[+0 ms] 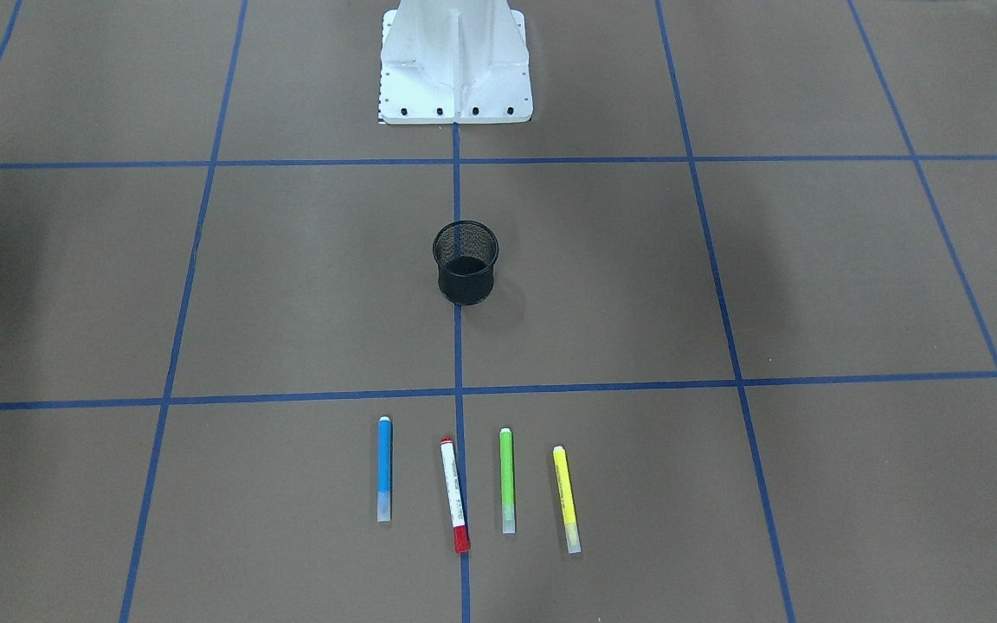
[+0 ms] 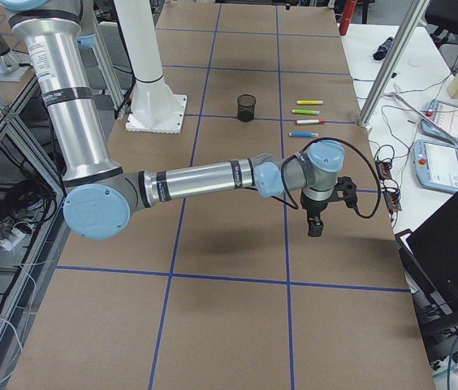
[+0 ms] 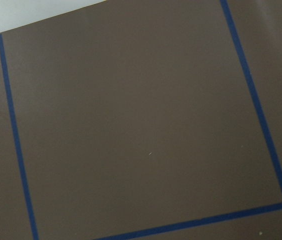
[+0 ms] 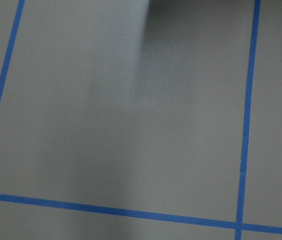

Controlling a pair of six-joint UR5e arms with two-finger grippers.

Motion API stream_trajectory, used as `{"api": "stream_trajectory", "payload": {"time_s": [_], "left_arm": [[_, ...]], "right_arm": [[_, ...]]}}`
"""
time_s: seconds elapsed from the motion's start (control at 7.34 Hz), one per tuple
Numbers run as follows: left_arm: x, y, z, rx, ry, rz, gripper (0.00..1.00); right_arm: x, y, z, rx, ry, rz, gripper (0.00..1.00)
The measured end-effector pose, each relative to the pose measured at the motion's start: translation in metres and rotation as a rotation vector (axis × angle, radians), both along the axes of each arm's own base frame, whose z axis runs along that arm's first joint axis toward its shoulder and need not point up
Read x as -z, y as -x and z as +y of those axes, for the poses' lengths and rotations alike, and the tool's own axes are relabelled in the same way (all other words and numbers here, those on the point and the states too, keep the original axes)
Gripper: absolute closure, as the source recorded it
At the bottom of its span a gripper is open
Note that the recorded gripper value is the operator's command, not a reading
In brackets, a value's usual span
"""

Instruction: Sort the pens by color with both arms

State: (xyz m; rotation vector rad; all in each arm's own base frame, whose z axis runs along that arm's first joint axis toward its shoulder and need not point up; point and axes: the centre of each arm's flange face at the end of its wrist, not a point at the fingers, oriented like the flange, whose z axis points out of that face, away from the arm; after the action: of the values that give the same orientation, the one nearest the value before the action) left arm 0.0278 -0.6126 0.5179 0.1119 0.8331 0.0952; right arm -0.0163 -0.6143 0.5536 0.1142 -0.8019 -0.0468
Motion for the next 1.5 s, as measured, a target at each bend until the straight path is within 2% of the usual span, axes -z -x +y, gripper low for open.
{"api": "stream_trajectory", "payload": {"time_s": [0.14,0.41,0.95,1.5], "left_arm": [[-0.022,0.016,0.014,0.015,0.035,0.021,0.01],[-0.041,0.027,0.033,0.028,0.049,0.019,0.01],[-0.031,0.033,0.046,0.057,0.015,-0.047,0.00],[-0.048,0.035,0.061,0.062,0.045,-0.054,0.00]], "right_arm": [[-0.011,-0.007,-0.001,-0.001,0.021,-0.021,0.01],[-0.019,-0.014,0.000,-0.006,0.036,-0.029,0.01],[-0.034,-0.017,0.010,-0.014,0.062,-0.026,0.01],[-0.039,-0.018,0.013,-0.018,0.070,-0.013,0.01]]}}
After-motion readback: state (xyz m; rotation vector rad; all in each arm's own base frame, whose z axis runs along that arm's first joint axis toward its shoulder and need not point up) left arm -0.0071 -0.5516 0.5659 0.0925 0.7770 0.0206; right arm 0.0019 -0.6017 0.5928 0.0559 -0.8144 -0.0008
